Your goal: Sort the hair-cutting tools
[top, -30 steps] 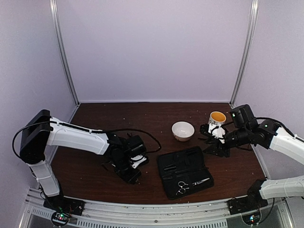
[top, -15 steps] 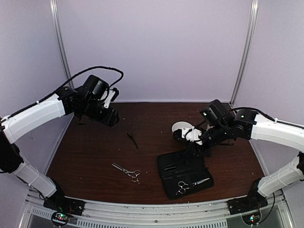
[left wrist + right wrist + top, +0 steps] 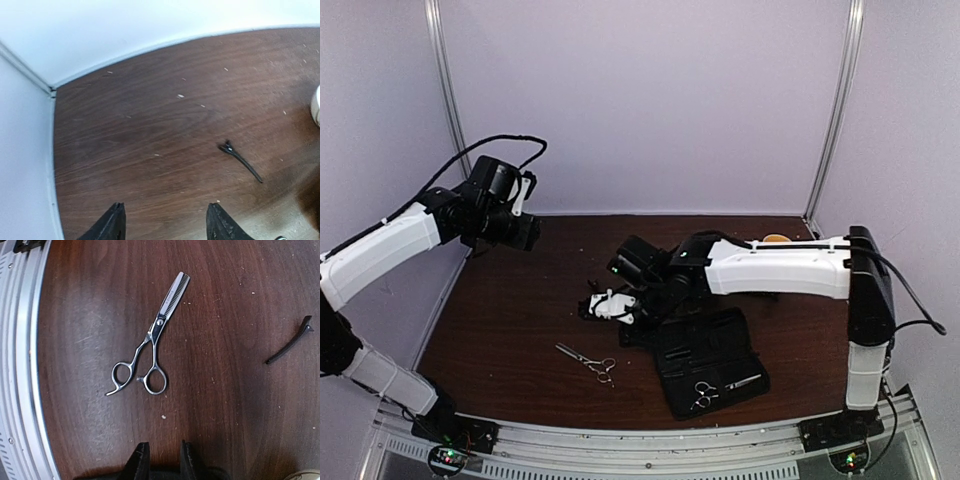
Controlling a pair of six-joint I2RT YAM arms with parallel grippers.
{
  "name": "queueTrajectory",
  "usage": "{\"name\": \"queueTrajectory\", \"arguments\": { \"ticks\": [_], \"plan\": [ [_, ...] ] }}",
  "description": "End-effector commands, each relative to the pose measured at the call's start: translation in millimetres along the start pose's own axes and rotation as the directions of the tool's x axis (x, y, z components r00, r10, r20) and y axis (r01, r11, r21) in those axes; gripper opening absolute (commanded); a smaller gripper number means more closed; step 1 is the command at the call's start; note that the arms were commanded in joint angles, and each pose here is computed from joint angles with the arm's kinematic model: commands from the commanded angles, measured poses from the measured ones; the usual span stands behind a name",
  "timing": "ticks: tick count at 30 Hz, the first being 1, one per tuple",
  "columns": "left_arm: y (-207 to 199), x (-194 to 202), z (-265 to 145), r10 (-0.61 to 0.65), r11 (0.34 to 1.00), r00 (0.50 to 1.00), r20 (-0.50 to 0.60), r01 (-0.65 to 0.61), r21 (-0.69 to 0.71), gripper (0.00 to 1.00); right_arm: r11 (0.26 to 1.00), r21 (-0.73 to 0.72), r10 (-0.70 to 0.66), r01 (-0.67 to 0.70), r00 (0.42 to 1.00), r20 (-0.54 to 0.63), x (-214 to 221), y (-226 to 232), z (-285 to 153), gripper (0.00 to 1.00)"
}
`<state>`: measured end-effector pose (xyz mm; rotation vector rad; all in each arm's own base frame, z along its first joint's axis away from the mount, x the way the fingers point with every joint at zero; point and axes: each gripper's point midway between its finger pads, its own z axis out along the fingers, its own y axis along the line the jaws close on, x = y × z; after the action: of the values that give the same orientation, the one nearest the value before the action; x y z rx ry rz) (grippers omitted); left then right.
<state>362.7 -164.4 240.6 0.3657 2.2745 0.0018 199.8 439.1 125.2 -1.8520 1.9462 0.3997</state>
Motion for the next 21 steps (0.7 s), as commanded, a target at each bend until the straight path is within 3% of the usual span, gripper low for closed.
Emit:
{"name": "queueTrajectory", "arguments": {
  "ticks": [1,8,21],
  "plan": [
    [34,-35,-50,-0.027,0.993,0.98,0.196,0.049,-0.108,0.59,0.995,-0.022,0.092,-0.094,0.992,-0.08,-2,-5,29,0.21],
    [33,-41,-66,-0.04,0.997,0.97,0.239,0.055,-0.058,0.59,0.991,-0.086,0.09,-0.103,0.985,-0.15,-10,9,64,0.23],
    [31,-41,-67,-0.051,0.998,0.97,0.239,0.059,-0.029,0.59,0.994,0.018,0.105,-0.104,0.97,-0.221,-1,-7,89,0.25]
  ]
}}
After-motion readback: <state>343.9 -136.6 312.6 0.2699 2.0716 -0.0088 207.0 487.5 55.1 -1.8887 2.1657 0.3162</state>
